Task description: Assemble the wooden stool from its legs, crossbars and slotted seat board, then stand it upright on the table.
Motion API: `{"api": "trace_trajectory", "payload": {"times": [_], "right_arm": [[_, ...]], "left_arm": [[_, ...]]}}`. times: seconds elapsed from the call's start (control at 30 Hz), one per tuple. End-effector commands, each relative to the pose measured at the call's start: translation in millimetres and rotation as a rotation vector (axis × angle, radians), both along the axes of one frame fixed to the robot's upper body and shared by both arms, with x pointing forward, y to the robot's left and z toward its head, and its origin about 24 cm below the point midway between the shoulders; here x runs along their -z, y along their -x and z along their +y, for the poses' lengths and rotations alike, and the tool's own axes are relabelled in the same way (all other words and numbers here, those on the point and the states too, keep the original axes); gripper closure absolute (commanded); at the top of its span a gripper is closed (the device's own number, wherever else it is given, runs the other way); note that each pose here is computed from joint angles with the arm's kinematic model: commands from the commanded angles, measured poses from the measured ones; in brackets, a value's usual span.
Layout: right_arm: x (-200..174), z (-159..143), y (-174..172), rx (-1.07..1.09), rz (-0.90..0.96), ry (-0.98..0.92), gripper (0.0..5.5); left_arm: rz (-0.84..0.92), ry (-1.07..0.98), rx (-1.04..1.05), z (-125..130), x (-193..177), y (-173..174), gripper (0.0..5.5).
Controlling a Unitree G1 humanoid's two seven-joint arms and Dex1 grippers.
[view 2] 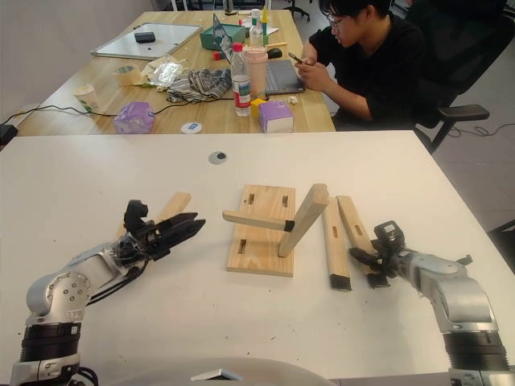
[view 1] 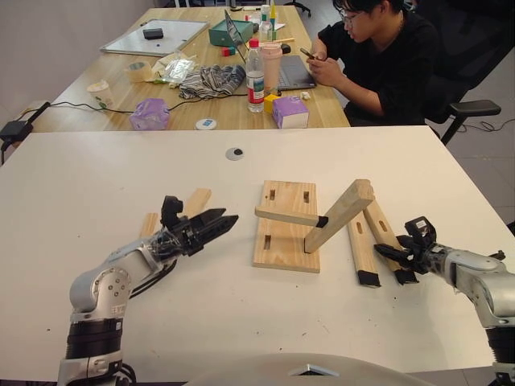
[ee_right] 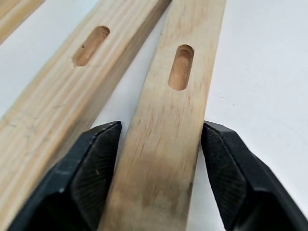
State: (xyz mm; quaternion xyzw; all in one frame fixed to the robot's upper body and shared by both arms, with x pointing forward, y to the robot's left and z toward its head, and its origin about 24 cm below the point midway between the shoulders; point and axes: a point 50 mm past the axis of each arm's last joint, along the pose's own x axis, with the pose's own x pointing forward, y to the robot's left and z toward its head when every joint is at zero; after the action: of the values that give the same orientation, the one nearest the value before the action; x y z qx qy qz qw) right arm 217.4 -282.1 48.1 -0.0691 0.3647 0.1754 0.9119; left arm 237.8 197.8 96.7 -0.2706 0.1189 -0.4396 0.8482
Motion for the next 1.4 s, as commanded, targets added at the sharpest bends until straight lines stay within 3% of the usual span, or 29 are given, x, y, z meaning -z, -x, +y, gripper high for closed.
{"api": "trace_trajectory", "payload": {"times": [0.03,0.1,0.27,0.37,0.47,0.63,0.83,1.0,1.4], "right_arm": [[-18,-2,-14,0.026,-0.096,0.051,3.36],[-39,-2,-30,0.051,-0.222,0.06,3.45],[-141,12,-73,0.073,-0.777,-0.101,3.45],[-200,51,-68,-0.211,-0.95,-0.354,3.45],[-230,86,-51,-0.528,-0.958,-0.52,3.45],[-225,113,-35,-0.809,-0.796,-0.651,3.45],[-211,121,-26,-0.927,-0.666,-0.725,3.45],[-205,123,-28,-0.964,-0.576,-0.767,3.45],[-206,124,-27,-0.963,-0.548,-0.825,3.45]], "left_arm": [[-0.166,-0.007,-0.037,8,-47,-15,1.31],[-0.273,0.007,-0.031,5,-78,-21,1.31],[-0.438,0.135,0.041,-23,-140,-26,1.31],[-0.423,0.223,0.092,-46,-148,-27,1.31],[-0.42,0.251,0.139,-64,-151,-28,1.31],[-0.432,0.267,0.184,-84,-151,-29,1.31],[-0.453,0.308,0.305,-109,-150,-21,1.31],[-0.499,0.442,0.397,-110,-161,-13,1.31],[-0.48,0.44,0.41,-107,-155,-11,2.91]]}}
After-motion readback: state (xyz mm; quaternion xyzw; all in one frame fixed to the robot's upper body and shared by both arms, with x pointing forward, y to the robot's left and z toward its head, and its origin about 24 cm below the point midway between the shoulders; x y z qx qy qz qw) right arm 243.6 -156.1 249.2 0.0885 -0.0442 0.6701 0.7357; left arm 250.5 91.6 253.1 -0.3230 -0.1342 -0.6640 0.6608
